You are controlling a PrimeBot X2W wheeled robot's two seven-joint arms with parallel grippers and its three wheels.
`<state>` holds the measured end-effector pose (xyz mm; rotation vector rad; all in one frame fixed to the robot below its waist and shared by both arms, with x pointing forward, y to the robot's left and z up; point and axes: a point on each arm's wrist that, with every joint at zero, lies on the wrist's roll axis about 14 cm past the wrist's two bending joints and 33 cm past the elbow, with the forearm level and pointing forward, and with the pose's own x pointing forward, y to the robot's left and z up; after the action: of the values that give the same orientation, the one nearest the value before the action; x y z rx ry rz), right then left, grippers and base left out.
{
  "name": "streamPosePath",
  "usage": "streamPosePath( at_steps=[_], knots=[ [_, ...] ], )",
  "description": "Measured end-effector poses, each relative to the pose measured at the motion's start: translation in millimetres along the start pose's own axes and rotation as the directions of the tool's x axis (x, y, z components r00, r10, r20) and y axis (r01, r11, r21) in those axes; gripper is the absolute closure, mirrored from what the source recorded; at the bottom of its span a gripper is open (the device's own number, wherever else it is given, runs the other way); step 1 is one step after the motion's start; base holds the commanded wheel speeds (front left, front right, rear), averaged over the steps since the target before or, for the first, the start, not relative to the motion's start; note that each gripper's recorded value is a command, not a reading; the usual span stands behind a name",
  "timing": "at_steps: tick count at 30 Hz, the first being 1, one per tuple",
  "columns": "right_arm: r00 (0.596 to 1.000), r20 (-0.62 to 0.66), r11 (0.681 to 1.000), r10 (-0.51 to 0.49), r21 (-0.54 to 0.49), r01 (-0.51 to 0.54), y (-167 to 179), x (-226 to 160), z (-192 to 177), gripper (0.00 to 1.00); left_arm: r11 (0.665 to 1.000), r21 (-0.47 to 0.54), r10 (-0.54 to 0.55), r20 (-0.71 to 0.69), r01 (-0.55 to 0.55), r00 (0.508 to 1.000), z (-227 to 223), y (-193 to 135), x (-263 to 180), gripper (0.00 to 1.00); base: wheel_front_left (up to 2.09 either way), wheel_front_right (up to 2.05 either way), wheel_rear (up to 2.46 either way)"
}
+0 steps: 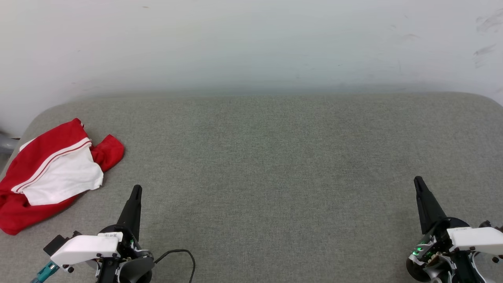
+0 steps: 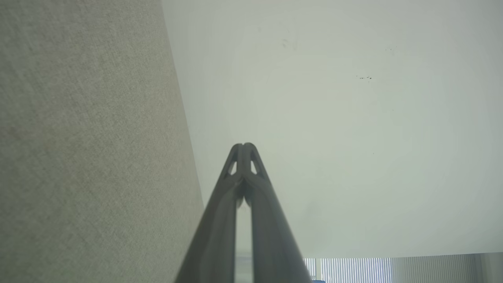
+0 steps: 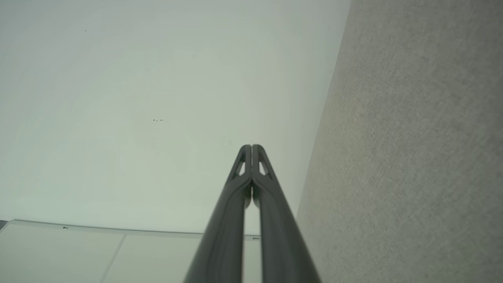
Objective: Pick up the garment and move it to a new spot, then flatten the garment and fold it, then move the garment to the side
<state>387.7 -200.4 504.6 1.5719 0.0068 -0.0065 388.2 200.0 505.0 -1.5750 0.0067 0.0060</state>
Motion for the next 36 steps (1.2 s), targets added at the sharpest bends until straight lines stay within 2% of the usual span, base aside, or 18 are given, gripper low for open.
streamPosePath(
  at_steps=[11,12,17,28,36],
  knots=[
    [1.0,0.0,1.0,0.0,0.0,0.0,0.0,0.0,-0.1,1.0,1.0,0.0,0.0,0.0,0.0,1.0,0.1,0.0,0.0,1.0,0.0,0.0,0.0],
    [1.0,0.0,1.0,-0.008,0.001,0.008,-2.8,-0.9,-0.2,0.0,1.0,-0.001,0.008,0.0,-0.008,1.0,-0.2,2.6,-0.8,0.0,0.0,0.0,0.0],
    [0.996,0.007,0.996,-0.089,0.004,0.089,-30.0,-14.1,1.0,0.0,0.996,-0.008,0.087,0.004,-0.087,0.996,-0.7,29.2,-13.3,0.0,0.0,0.0,0.0],
    [0.995,0.031,0.994,-0.094,-0.056,0.096,-31.1,-14.1,-0.1,0.0,0.995,0.04,0.088,0.043,-0.089,0.995,3.0,29.4,-15.5,0.0,0.0,0.0,0.0],
    [0.993,0.067,0.979,-0.102,-0.171,0.112,-33.1,-14.9,7.8,0.0,0.987,0.127,0.087,0.089,-0.098,0.992,13.9,28.9,-16.9,0.0,0.0,0.0,0.0]
  ],
)
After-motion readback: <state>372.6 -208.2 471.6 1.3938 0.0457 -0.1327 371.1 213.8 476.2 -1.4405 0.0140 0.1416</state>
